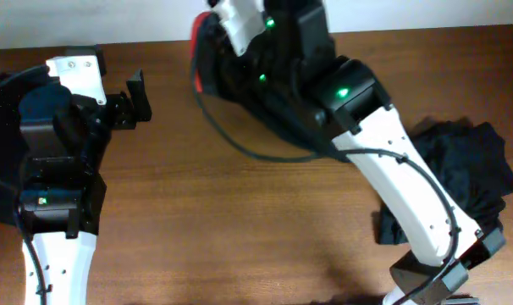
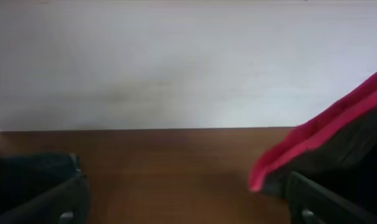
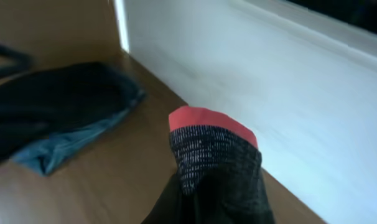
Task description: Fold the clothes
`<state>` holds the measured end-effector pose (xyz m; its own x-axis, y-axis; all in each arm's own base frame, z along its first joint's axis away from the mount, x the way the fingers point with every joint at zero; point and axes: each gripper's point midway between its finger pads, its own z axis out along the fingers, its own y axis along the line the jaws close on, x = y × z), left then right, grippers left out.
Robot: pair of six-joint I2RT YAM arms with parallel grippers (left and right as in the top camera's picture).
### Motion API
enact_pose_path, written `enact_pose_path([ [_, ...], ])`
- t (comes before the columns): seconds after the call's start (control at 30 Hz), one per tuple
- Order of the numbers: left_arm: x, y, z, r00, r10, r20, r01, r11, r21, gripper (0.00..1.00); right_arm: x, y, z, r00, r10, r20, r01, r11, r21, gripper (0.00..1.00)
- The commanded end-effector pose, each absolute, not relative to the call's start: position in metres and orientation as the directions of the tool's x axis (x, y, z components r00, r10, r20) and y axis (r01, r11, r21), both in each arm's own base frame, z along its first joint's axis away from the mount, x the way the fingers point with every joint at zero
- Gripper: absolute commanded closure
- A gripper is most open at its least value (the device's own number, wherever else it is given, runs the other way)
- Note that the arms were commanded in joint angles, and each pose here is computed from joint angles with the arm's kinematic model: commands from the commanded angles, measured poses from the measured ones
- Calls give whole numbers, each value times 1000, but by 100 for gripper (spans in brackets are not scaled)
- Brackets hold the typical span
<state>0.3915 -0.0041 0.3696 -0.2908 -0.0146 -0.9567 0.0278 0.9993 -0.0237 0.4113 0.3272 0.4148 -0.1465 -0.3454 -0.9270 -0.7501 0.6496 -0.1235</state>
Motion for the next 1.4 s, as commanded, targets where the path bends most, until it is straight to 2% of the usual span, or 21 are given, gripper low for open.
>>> enact_pose_path([
  [0.0, 389, -2, 380, -265, -12, -964, 27, 999, -20, 1, 398, 341, 432, -63, -362, -930, -758, 624, -192, 96],
  [0.17, 389, 9, 380, -266, -19, -964, -1, 1000, -20, 1, 393, 347, 415, -149, -356, -923, -765, 632, -121, 96],
  [0.2, 389, 10, 380, -266, -21, -964, -4, 1000, -20, 1, 395, 349, 405, -179, -363, -915, -765, 636, -102, 90],
  [0.23, 389, 11, 380, -266, -21, -964, -4, 1000, -21, 1, 397, 349, 400, -189, -371, -909, -766, 635, -99, 73],
  [0.27, 389, 11, 380, -266, -21, -964, -4, 1000, -21, 1, 398, 351, 392, -205, -384, -900, -768, 633, -95, 41],
  [0.3, 389, 11, 380, -266, -21, -964, -4, 1000, -21, 1, 399, 351, 385, -219, -395, -892, -769, 632, -92, 18],
  [0.33, 389, 11, 380, -267, -21, -964, -4, 1000, -21, 1, 400, 350, 379, -231, -405, -885, -768, 635, -89, 3],
  [0.43, 389, 11, 379, -268, -21, -963, -5, 1000, -20, 1, 412, 328, 373, -297, -402, -866, -700, 709, -89, 1],
  [0.5, 389, 11, 379, -270, -21, -963, -4, 1000, -21, 1, 423, 298, 375, -380, -340, -860, -606, 794, -46, 1],
  [0.67, 392, 7, 374, -283, -22, -959, 17, 999, -28, 1, 434, 224, 365, -543, -236, -806, -445, 895, 38, 1],
  [0.93, 415, -29, 331, -398, -27, -917, 210, 970, -120, 1, 416, 83, 290, -857, -122, -501, -161, 986, 34, 1],
  [1.13, 433, -57, 275, -537, -24, -843, 314, 922, -227, 1, 400, 21, 240, -958, -1, -288, -9, 1000, 26, 1],
  [1.37, 444, -84, 230, -623, 13, -782, 345, 902, -260, 1, 365, -26, 162, -983, 179, -43, 180, 983, -23, 2],
])
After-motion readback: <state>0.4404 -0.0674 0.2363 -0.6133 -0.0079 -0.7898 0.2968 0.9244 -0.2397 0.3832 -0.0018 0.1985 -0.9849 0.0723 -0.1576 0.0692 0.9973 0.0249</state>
